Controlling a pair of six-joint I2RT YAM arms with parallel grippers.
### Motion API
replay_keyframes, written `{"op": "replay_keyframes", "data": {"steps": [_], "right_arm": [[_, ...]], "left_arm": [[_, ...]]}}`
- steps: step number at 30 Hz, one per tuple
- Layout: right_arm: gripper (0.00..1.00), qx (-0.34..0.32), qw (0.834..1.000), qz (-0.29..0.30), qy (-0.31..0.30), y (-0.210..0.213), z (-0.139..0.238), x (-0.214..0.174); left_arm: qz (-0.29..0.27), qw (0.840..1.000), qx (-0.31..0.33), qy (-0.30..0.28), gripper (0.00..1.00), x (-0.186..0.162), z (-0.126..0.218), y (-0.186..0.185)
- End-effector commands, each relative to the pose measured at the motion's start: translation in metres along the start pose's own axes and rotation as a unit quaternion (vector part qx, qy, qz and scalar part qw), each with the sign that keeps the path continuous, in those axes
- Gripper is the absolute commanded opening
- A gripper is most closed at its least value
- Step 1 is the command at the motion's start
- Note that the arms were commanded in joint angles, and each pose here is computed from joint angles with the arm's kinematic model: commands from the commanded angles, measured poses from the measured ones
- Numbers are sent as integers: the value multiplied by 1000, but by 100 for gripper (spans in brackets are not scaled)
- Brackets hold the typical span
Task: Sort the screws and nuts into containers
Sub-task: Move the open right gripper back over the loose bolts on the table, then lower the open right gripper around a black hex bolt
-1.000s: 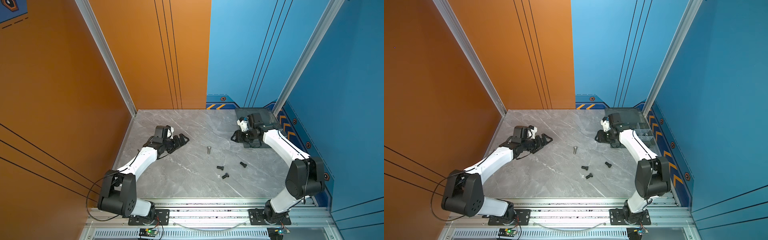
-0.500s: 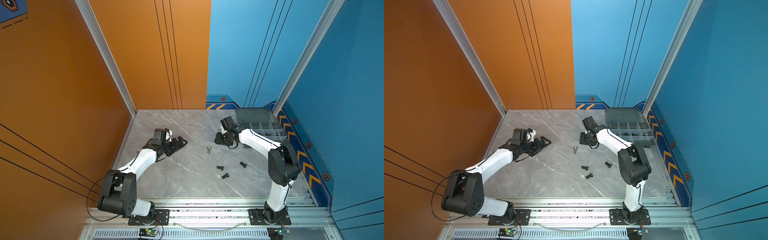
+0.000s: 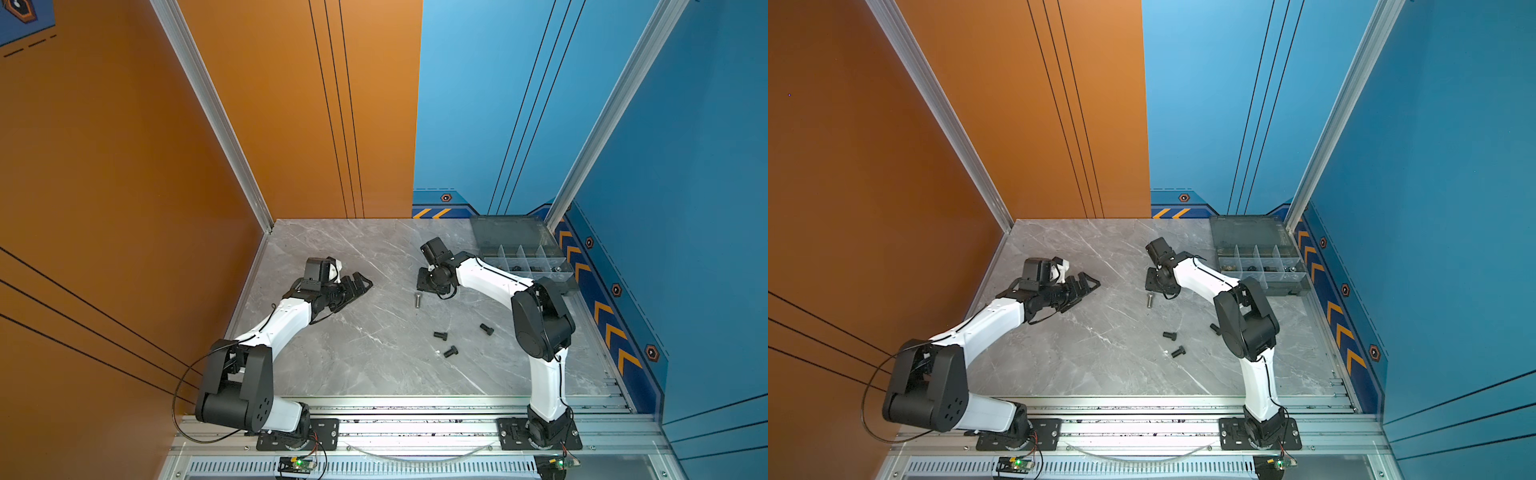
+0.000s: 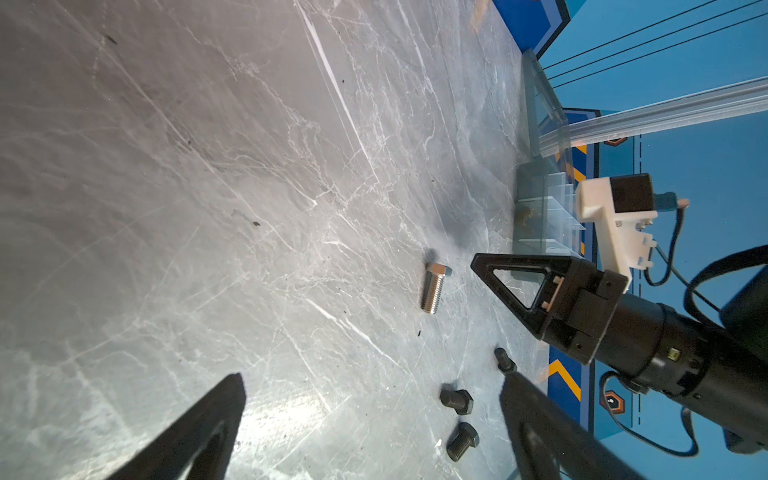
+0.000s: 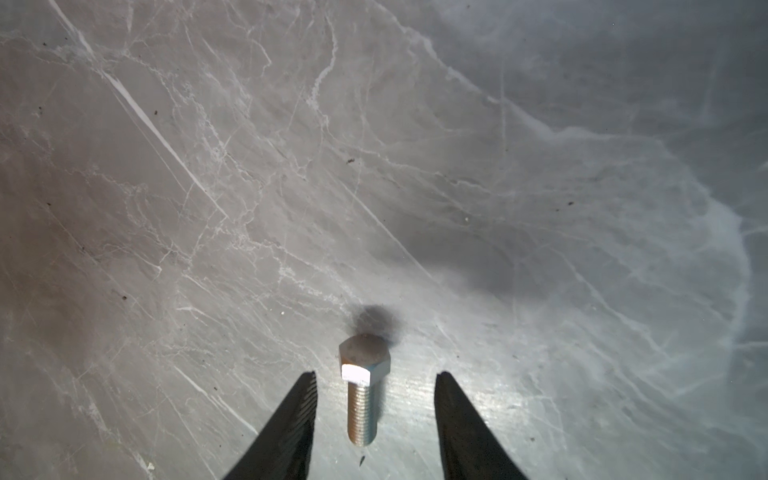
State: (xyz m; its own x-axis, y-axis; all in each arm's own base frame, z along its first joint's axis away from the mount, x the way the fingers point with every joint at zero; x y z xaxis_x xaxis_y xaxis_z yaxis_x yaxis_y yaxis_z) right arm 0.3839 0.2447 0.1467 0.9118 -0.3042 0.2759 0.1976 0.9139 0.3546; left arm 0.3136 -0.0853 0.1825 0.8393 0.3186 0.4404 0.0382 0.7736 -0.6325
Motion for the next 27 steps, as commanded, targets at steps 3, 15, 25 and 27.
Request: {"op": "replay_keyframes", "data": {"steps": [3,15,25,27], "right_arm": [[49,-10,1000,0,-5,9,0,-2],[49,-45,993,93,50,1,11,-21],[49,-14,926,344,153,-28,57,-44],[50,-13,918,363,161,-35,60,-47]], "left_arm": [[-11,1000,-10,2,98,-2,2,2],[-10,1000,-10,1,98,-2,3,2],[-10,1000,-11,-1,98,-1,3,2],[-9,1000,-11,-2,98,-1,2,2]]}}
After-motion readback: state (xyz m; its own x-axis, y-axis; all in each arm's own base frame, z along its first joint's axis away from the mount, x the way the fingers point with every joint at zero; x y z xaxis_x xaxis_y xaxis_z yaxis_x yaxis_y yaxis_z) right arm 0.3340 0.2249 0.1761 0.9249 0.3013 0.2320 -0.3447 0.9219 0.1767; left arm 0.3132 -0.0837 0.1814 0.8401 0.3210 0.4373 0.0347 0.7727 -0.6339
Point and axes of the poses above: each gripper's point midway between its finger pads, its own z axis back along the fingers, its own y axis along the line the jaws close on, x = y × z, the point moved 9 cm from there along z, back along the fingers, and after that the axes turned 10 degrees about -z, right-handed, at the moved point
